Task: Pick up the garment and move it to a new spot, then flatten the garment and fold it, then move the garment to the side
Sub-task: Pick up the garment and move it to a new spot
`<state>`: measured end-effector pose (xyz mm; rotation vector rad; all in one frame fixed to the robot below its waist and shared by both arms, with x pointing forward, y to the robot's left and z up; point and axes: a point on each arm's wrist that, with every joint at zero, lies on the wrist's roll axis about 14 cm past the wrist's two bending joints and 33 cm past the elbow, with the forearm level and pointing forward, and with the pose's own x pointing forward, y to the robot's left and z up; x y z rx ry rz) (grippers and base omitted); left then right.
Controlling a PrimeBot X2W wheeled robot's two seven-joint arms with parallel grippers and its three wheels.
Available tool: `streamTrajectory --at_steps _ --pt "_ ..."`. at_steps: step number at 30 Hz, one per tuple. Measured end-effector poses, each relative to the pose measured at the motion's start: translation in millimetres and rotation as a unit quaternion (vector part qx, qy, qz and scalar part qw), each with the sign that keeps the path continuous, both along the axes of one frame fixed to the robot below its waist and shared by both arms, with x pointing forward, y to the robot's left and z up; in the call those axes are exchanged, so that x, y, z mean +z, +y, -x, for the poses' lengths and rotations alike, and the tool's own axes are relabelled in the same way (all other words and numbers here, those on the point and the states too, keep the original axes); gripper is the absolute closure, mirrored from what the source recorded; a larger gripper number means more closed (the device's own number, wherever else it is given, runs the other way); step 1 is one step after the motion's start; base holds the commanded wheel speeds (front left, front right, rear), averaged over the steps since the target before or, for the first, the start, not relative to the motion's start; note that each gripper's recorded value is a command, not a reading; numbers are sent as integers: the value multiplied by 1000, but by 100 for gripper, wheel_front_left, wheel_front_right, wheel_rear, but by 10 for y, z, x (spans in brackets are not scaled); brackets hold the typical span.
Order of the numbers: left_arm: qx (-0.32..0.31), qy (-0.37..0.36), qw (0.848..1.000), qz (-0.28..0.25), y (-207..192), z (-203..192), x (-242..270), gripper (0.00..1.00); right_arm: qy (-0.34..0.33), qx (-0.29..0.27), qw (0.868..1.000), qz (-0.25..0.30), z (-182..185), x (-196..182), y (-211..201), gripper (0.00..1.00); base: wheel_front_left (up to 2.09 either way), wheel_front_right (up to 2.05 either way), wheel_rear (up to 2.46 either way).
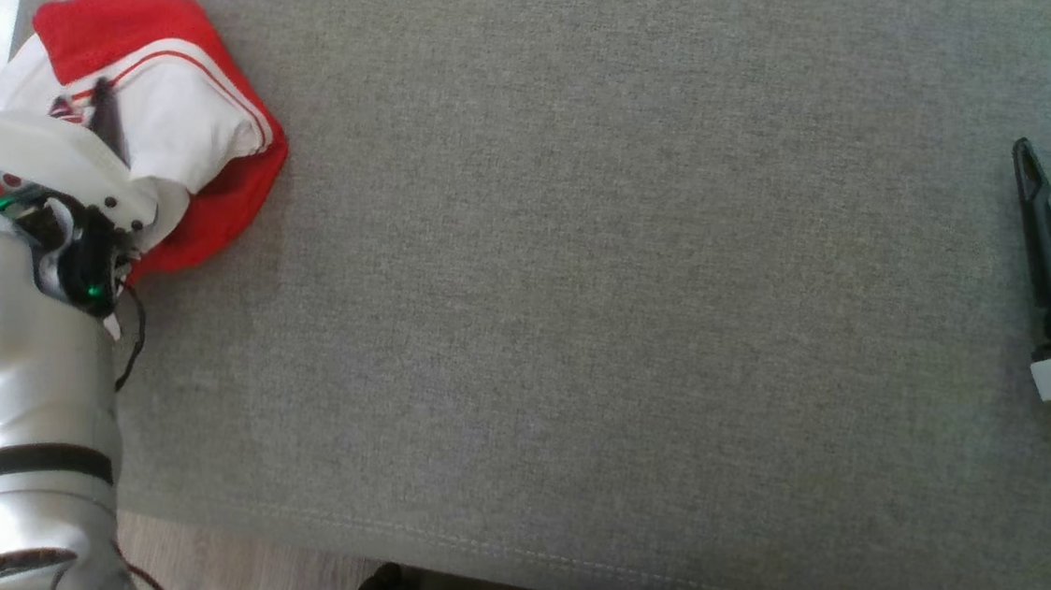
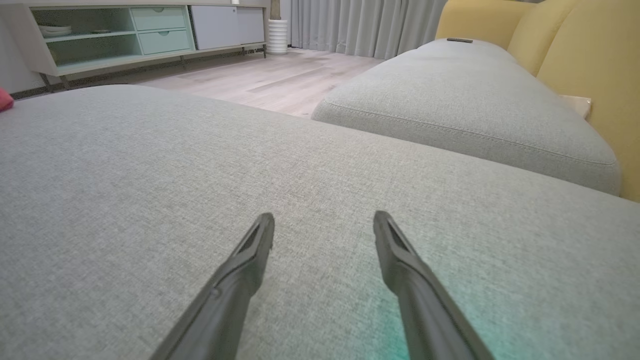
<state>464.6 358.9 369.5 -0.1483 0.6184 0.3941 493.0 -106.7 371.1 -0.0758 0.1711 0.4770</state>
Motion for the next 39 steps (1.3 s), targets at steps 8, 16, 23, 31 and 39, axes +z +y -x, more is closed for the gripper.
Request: streamTrajectory --at_steps 8,16,23,31,39 --pt "-21 -118 992 -45 9 -235 546 100 4 -7 1000 -5 74 79 36 0 0 0 0" --pt "-115 -272 950 -99 -328 -595 1784 100 -6 -26 999 -38 305 399 151 0 0 0 0" --pt "-213 -373 896 -111 -925 -681 2748 100 -48 -61 994 -79 520 878 124 0 0 0 0" --pt "-348 -443 825 -50 -2204 -754 3404 100 -87 -122 984 -95 871 1227 -230 0 0 0 0" --pt "-478 -457 750 24 -3636 -595 3420 100 -118 -193 969 -97 1177 1439 -667 0 0 0 0"
